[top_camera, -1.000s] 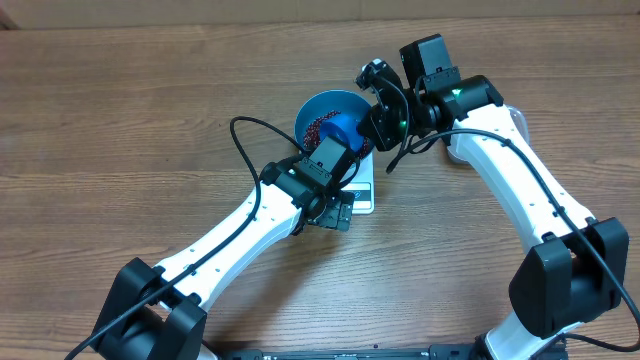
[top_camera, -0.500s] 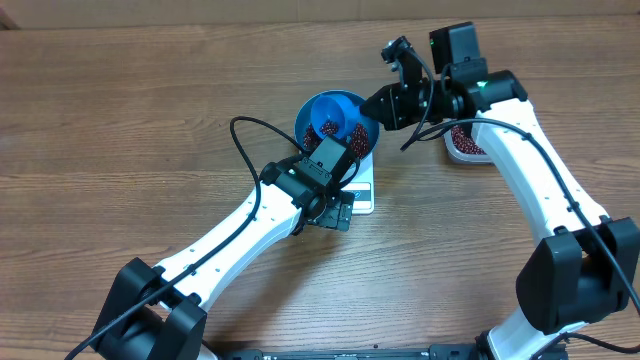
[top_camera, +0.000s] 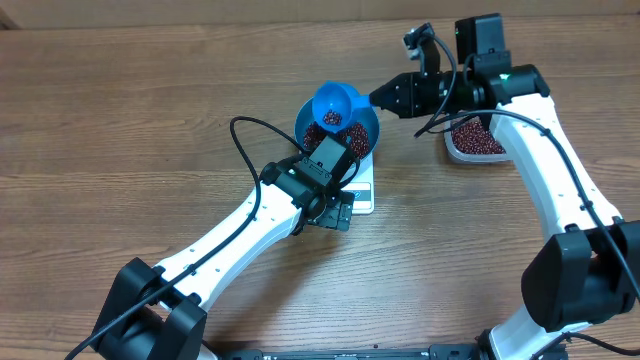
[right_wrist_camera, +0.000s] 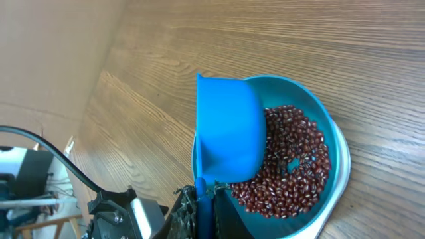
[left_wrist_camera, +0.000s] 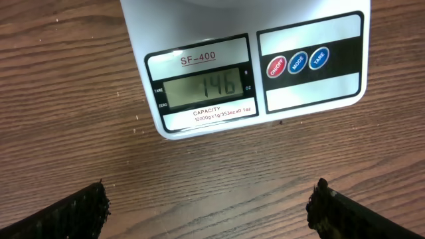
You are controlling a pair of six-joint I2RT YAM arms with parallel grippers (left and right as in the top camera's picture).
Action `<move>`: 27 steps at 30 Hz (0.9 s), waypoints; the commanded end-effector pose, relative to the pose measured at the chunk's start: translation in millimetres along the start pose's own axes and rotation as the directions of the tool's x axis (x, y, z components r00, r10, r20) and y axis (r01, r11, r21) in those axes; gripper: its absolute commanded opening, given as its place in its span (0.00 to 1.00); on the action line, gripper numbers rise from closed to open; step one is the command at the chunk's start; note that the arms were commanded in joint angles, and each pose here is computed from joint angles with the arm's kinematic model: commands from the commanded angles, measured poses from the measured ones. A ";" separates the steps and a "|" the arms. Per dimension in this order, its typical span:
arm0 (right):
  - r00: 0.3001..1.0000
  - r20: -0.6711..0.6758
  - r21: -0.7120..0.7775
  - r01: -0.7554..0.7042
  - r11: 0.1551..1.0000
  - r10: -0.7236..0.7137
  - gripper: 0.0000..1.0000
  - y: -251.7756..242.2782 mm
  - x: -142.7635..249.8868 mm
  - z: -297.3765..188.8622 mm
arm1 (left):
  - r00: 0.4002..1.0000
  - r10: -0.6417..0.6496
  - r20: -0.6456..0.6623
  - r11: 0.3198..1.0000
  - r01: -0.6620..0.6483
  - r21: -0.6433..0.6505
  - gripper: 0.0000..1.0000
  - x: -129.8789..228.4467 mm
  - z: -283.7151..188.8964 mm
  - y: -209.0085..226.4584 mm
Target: Scoop item into bowl and weigh 150g on scale
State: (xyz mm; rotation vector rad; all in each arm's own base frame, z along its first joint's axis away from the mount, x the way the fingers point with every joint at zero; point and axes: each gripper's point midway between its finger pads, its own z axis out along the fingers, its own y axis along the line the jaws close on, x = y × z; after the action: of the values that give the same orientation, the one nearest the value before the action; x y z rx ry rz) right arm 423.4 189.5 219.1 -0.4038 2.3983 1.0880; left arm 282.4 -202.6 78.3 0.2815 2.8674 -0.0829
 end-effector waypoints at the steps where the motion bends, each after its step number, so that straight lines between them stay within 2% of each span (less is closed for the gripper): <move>1: 0.999 0.036 -0.023 0.002 1.000 -0.001 0.04 8.4 -13.1 -11.0 | 1.000 0.020 0.015 1.000 -0.020 -0.008 0.99 -2.2 -3.1 2.5; 10: 0.997 0.070 -0.052 0.030 0.998 -0.026 0.04 11.2 -22.2 -16.0 | 1.000 0.020 0.015 1.000 -0.020 -0.008 0.99 -2.2 -3.1 2.5; 12: 0.992 0.115 -0.123 0.065 0.990 -0.050 0.04 21.0 -35.1 -29.5 | 1.000 0.020 0.015 1.000 -0.020 -0.008 0.99 -2.2 -3.1 2.5; 16: 0.985 0.162 -0.149 0.079 0.986 -0.054 0.04 21.0 -49.8 -51.8 | 1.000 0.020 0.015 1.000 -0.020 -0.008 0.99 -2.2 -3.1 2.5; 27: 0.974 0.212 -0.192 -0.038 0.981 0.079 0.04 -20.0 -47.6 -112.1 | 1.000 0.020 0.015 1.000 -0.020 -0.008 0.99 -2.1 -3.1 2.6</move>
State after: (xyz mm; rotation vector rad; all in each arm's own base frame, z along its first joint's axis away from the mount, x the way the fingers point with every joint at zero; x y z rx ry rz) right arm 444.6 108.5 272.6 -0.2310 2.2209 1.2576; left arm 282.4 -202.6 78.3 0.2815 2.8674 -0.0829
